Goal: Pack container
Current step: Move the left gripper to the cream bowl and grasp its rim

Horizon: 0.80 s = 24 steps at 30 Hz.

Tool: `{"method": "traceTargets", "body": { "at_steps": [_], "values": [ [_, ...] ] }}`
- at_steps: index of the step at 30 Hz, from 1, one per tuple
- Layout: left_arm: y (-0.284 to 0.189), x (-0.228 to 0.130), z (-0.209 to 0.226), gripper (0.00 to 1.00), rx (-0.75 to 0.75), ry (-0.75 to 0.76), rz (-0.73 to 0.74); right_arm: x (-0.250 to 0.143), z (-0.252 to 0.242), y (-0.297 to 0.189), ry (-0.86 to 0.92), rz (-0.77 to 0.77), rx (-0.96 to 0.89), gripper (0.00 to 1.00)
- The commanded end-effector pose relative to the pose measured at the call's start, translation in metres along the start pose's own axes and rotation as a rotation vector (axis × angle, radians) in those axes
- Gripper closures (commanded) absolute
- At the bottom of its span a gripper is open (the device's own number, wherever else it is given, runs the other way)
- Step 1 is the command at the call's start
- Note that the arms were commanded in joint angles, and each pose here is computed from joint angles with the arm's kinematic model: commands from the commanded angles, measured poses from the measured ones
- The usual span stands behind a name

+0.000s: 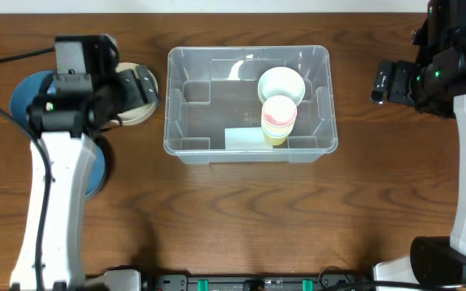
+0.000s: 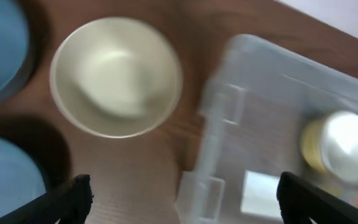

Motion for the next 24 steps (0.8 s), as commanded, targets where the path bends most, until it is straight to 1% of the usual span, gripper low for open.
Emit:
{"method": "traceTargets", "body": {
  "at_steps": [1, 3, 7, 13, 23, 24],
  "values": [
    [0.024, 0.004, 0.024, 0.06, 0.079, -0.244, 0.030, -0.001, -0.002, -0.004, -0.007, -0.010, 0.004, 0.01],
    [0.044, -0.001, 0.035, 0.04, 0.115, -0.348, 0.073, -0.001, -0.002, -0.004, -0.007, -0.010, 0.004, 0.01],
    [0.077, -0.014, 0.050, 0.05, 0.175, -0.510, 0.145, -0.001, -0.002, -0.004, -0.007, -0.010, 0.004, 0.01],
    [0.119, -0.037, 0.064, 0.07, 0.267, -0.711, 0.237, -0.001, -0.002, -0.004, -0.007, -0.010, 0.004, 0.01],
    [0.160, -0.069, 0.080, 0.10, 0.377, -0.860, 0.332, -0.001, -0.002, -0.004, -0.007, -0.010, 0.004, 0.01],
    [0.163, -0.071, 0.082, 0.13, 0.385, -0.867, 0.338, -0.001, -0.002, -0.004, -0.007, -0.010, 0.004, 0.01]
  ]
}}
Point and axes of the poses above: each gripper's point midway between its finger pads, its own y axis out along the fingers, its own z axis along the line the jaws close on, x = y × z, the point moved 1 cm from there along -y, back along the fingers, and after that the axes turned 3 degrees about y, right-handed, at the moved point
